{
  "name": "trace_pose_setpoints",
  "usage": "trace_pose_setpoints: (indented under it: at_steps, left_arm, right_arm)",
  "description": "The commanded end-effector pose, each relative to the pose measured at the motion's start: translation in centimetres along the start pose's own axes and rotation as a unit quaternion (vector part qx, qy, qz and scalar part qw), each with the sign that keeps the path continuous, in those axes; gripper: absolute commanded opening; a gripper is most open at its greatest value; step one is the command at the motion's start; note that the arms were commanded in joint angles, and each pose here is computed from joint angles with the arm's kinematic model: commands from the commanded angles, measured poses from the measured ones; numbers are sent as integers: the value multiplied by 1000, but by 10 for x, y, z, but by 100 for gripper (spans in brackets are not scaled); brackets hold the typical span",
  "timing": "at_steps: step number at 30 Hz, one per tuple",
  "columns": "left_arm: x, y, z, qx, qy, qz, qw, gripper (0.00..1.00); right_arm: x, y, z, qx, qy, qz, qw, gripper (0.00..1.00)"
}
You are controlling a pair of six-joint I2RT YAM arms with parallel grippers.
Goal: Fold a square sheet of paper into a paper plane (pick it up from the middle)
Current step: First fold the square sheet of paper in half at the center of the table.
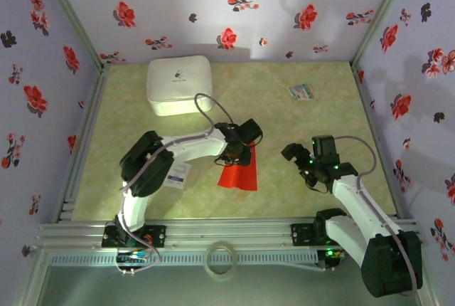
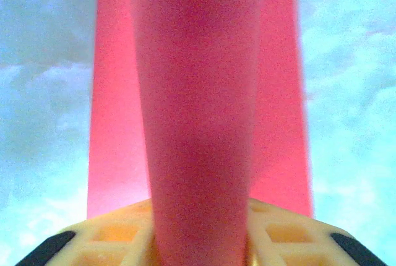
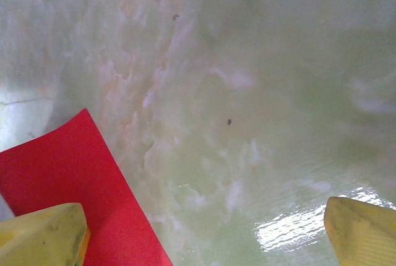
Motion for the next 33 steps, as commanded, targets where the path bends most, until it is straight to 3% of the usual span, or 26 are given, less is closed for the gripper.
trace_pose_setpoints:
  at_steps: [1,6,13,18,22,28,33]
  left_arm:
    - [24,22,-20,46,-149,-22,988,32]
    - [39,32,-27,101,-307,-8,946,31]
    - [38,20,-27,105,-373,26,922,32]
    - [33,17,-30,142,-446,38,883,29]
    - [15,8,-25,146,-422,56,893,29]
    - [-8,-7,-8,117,-309,73,941,30]
    - [-17,-5,-8,116,-284,64,949,31]
  right_arm:
    - [12,16,17,4,29,-41,999,99]
    - [20,19,42,30,93,-40,994,98]
    - [24,17,60,51,144,-26,988,96]
    - [24,16,65,54,161,-24,985,95]
    - [23,15,68,57,171,-17,983,95]
    - [15,6,62,57,180,-3,982,95]
    - [8,6,62,56,182,4,982,92]
Point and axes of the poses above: each hand's point on the last joint's axis, 136 mm out from that joint toward the fingers, its own x axis back along the fingers, its own z axis along the line the jaws close on, y = z × x, the point moved 3 cm from there along x, back along the fingers, and after that the axes turned 6 degrees about x, right-handed, at the moved point
